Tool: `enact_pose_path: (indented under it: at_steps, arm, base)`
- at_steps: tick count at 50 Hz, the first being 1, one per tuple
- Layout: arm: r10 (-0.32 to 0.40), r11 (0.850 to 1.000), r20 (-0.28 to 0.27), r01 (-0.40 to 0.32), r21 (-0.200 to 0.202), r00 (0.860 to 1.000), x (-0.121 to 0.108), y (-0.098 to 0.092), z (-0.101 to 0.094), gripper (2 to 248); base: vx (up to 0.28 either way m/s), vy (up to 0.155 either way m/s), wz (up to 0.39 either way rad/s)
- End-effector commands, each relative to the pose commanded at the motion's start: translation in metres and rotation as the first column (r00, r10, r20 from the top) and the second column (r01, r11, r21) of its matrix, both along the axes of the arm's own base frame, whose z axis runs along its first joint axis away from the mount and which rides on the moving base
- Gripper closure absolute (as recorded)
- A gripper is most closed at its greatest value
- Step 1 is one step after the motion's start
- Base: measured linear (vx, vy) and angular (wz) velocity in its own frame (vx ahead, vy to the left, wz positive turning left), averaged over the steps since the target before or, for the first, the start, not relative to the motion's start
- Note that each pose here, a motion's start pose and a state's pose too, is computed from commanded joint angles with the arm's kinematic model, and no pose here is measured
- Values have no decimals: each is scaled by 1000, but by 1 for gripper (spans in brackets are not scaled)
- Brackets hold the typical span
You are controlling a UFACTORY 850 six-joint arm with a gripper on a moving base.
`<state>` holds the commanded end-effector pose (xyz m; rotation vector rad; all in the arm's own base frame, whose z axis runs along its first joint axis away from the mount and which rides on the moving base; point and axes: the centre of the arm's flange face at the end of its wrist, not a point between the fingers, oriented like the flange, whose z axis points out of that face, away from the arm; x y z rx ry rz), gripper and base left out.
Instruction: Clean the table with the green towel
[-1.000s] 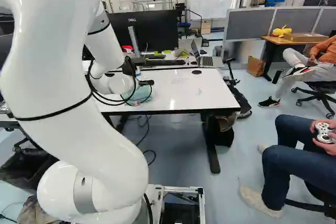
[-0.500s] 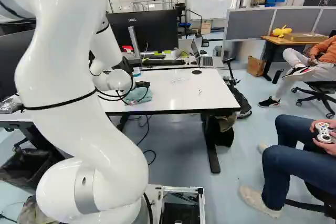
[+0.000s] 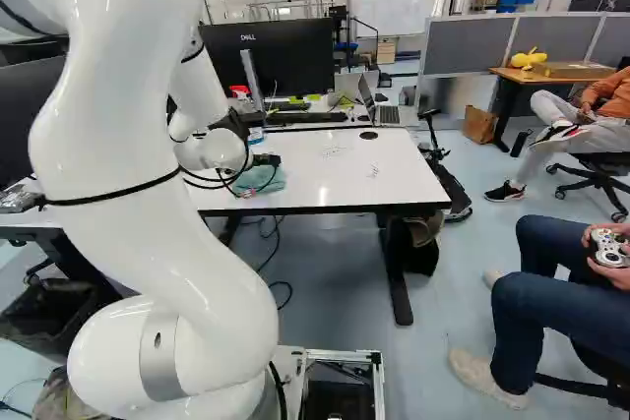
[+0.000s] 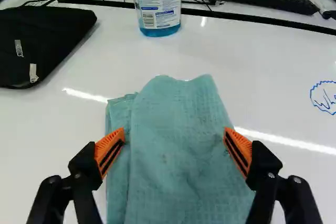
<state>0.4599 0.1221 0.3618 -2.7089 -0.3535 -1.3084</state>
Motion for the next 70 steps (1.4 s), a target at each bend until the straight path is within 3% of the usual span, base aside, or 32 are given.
enact_pose_path:
  at_steps: [8, 9, 13, 14, 19, 20, 24, 25, 29, 30, 34, 35, 51, 70]
  arm:
    - [0, 1000, 0, 0, 0, 1000, 0, 0, 0, 5]
    - [0, 1000, 0, 0, 0, 1000, 0, 0, 0, 39]
    - [0, 1000, 0, 0, 0, 1000, 0, 0, 0, 39]
    - [0, 1000, 0, 0, 0, 1000, 0, 0, 0, 78]
    - [0, 1000, 0, 0, 0, 1000, 0, 0, 0, 78]
    - [0, 1000, 0, 0, 0, 1000, 0, 0, 0, 114]
    - [0, 1000, 0, 0, 0, 1000, 0, 0, 0, 114]
    - [0, 1000, 0, 0, 0, 1000, 0, 0, 0, 150]
    - [0, 1000, 0, 0, 0, 1000, 0, 0, 0, 150]
    - [0, 1000, 0, 0, 0, 1000, 0, 0, 0, 187]
    - [0, 1000, 0, 0, 0, 1000, 0, 0, 0, 187]
    - [0, 1000, 0, 0, 0, 1000, 0, 0, 0, 209]
    - [-1, 1000, 20, 1, 5, 1000, 1, 0, 9, 212]
    - [-25, 999, 96, 23, 25, 995, 30, -5, 30, 212]
  base:
    - [0, 0, 0]
    - [0, 0, 0]
    - [0, 0, 0]
    - [0, 0, 0]
    - [0, 0, 0]
    - [0, 0, 0]
    - [0, 0, 0]
    - [0, 0, 0]
    - [0, 0, 0]
    - [0, 0, 0]
    - [0, 0, 0]
    - [0, 0, 0]
    - [0, 0, 0]
    - [0, 0, 0]
